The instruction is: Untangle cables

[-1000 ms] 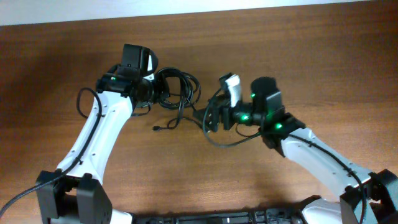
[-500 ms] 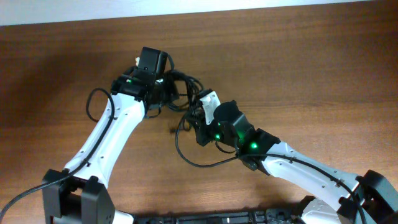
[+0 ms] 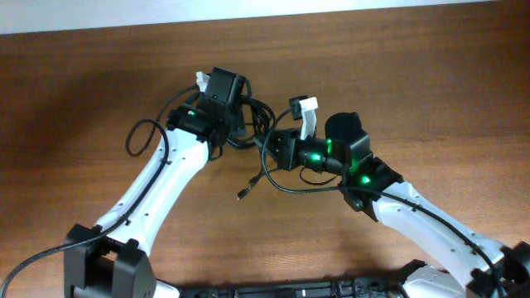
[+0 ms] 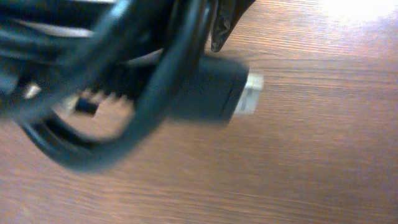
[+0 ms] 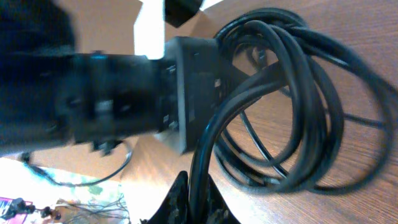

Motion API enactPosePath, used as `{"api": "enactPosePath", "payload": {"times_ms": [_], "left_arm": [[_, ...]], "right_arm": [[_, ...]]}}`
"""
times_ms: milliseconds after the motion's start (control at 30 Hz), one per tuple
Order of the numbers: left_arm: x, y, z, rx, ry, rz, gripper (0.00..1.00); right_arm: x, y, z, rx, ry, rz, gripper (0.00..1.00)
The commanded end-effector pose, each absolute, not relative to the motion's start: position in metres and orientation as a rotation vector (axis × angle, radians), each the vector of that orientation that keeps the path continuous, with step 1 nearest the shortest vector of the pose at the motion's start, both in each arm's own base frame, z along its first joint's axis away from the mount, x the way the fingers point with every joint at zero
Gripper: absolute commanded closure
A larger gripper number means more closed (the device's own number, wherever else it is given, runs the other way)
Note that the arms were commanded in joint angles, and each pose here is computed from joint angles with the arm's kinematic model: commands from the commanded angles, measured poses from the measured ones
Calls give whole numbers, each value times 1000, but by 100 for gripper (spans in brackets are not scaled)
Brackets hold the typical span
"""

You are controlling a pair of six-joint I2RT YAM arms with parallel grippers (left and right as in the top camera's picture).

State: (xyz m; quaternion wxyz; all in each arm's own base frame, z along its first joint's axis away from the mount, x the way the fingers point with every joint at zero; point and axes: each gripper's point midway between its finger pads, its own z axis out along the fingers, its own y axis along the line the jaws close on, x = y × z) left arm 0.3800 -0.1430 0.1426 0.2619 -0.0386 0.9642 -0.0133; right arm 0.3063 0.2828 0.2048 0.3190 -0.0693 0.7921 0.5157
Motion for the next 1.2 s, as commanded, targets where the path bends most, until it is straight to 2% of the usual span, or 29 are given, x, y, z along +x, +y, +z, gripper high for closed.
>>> {"api": "enactPosePath", "payload": {"times_ms": [0, 267, 300, 333, 367, 433, 467, 567, 633, 667, 700, 800, 867, 933, 1033, 1100, 1167], "left_arm": [[361, -182, 166, 232, 2591, -249, 100], [284, -241, 215, 1022, 2335, -749, 100], [277, -244, 215, 1064, 2325, -784, 100], [276, -242, 213, 1064, 2337, -778, 100], [280, -237, 211, 1047, 2349, -741, 100], [300, -214, 207, 965, 2385, -617, 100], [310, -202, 207, 892, 2403, -603, 100], [325, -180, 216, 698, 2426, -716, 100], [325, -178, 221, 678, 2410, -786, 78], [327, -175, 220, 669, 2413, -778, 27], [327, -175, 220, 668, 2414, -773, 1], [328, -175, 221, 668, 2408, -772, 1], [335, -171, 220, 648, 2405, -719, 1], [354, -146, 213, 406, 2481, -550, 1], [371, -109, 207, 19, 2528, -338, 1], [378, -79, 206, -299, 2505, -252, 1], [382, -50, 205, -549, 2475, -290, 1]], "right_arm": [[324, 284, 203, -147, 2056, 1326, 96], [364, 248, 194, 64, 2029, 1115, 96], [365, 247, 194, 66, 2027, 1115, 91], [364, 246, 193, 63, 2031, 1111, 74], [363, 246, 190, 51, 2044, 1096, 50], [359, 244, 180, -1, 2082, 1045, 14], [356, 242, 173, -2, 2116, 1026, 3], [358, 214, 145, 50, 2220, 883, 1], [360, 204, 139, 58, 2241, 843, 1], [362, 196, 135, 82, 2253, 816, 1], [364, 193, 135, 92, 2252, 810, 1], [363, 194, 139, 82, 2244, 829, 1], [349, 211, 142, 3, 2266, 962, 1], [340, 222, 141, -47, 2285, 1046, 0], [332, 243, 137, -204, 2261, 1041, 16], [322, 284, 140, -491, 2125, 1024, 17], [321, 312, 137, -577, 2094, 1044, 18]]}}
